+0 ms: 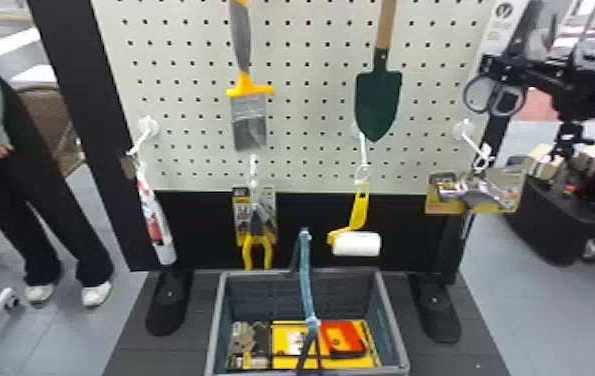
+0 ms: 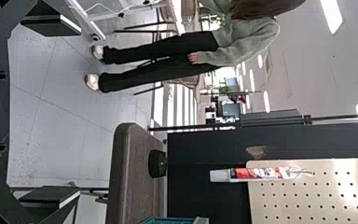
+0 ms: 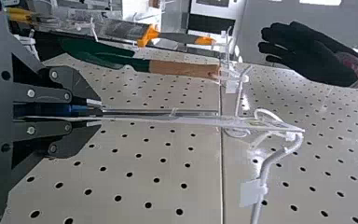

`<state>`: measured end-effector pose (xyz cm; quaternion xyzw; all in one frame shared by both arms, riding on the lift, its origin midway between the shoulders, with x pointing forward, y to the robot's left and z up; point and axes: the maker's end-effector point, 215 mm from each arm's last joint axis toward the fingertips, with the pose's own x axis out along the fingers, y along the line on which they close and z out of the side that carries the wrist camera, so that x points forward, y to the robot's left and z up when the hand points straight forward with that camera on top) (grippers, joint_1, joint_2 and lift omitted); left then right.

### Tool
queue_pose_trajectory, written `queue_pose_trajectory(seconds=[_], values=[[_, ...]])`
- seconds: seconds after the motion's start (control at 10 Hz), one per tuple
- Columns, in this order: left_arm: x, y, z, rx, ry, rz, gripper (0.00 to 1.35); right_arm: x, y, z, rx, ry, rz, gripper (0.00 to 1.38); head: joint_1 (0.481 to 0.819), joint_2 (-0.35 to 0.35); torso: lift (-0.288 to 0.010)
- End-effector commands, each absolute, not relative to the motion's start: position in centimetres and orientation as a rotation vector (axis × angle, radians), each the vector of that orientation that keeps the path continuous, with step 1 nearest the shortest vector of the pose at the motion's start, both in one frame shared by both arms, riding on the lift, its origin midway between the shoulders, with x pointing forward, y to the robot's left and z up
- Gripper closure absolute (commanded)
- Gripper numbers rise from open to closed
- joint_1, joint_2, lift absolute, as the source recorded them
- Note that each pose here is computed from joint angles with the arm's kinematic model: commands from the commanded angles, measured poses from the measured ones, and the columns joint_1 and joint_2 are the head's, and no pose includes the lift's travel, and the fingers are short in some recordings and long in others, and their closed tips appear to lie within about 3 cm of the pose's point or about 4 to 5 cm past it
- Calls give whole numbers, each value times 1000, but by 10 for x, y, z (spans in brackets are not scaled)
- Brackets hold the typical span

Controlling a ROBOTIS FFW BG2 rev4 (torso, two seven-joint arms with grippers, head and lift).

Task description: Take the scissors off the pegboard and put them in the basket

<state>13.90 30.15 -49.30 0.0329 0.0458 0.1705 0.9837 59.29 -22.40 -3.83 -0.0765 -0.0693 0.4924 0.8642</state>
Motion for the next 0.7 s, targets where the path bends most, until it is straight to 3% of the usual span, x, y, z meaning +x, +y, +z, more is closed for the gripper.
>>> queue_pose_trajectory(seconds=[0.0,0.3,0.6], values=[[138,302,-493,66,94,344,102,592,-226,-29,-175,-158,1027,1168,549,0,-100],[139,301,-492,64,90,342,102,584,-244,-10,-196,-202,984,1168,549,0,-100],[139,300,-494,64,93,340,102,571,-251,-25,-145,-209,934,1168,549,0,-100]])
